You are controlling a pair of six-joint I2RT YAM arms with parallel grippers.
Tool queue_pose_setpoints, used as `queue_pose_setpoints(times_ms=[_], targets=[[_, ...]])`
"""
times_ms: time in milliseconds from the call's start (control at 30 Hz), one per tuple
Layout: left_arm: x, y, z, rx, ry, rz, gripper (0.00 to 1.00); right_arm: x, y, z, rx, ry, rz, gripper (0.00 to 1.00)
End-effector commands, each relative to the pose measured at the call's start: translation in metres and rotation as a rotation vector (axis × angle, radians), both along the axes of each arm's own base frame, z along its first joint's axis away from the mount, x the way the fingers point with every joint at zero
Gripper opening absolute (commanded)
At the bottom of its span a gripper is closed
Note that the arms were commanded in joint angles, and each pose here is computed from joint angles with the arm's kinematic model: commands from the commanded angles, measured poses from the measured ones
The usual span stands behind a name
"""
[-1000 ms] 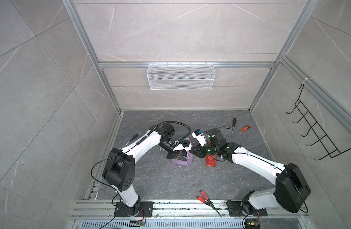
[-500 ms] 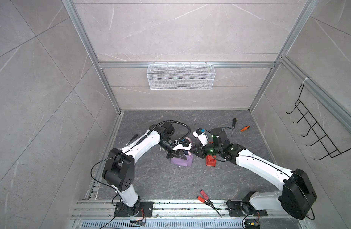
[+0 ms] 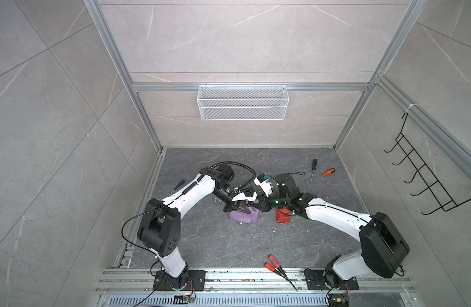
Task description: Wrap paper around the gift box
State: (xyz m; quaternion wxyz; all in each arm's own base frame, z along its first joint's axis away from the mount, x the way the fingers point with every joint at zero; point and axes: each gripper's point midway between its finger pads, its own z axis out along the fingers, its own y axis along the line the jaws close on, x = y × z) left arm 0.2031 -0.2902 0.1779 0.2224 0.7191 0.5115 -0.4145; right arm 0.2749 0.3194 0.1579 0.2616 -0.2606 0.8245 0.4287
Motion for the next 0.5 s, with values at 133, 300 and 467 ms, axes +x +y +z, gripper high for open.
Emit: queue_pose_setpoints(times_ms=[133,300,467], targets=[[-0.012,0.006,0.014,-0.023,-0.022,-0.003,0.04,-0.007,-0.010,0.011,0.007,-0.035,-0.040,0.15],[-0.009,0.005,0.013,-0.021,-0.022,0.003,0.04,-0.032,-0.022,0.034,0.018,-0.076,0.035,0.15],[-0.008,0.004,0.011,-0.023,-0.020,-0.004,0.04,-0.039,-0.008,0.052,0.115,-0.063,0.105,0.15]])
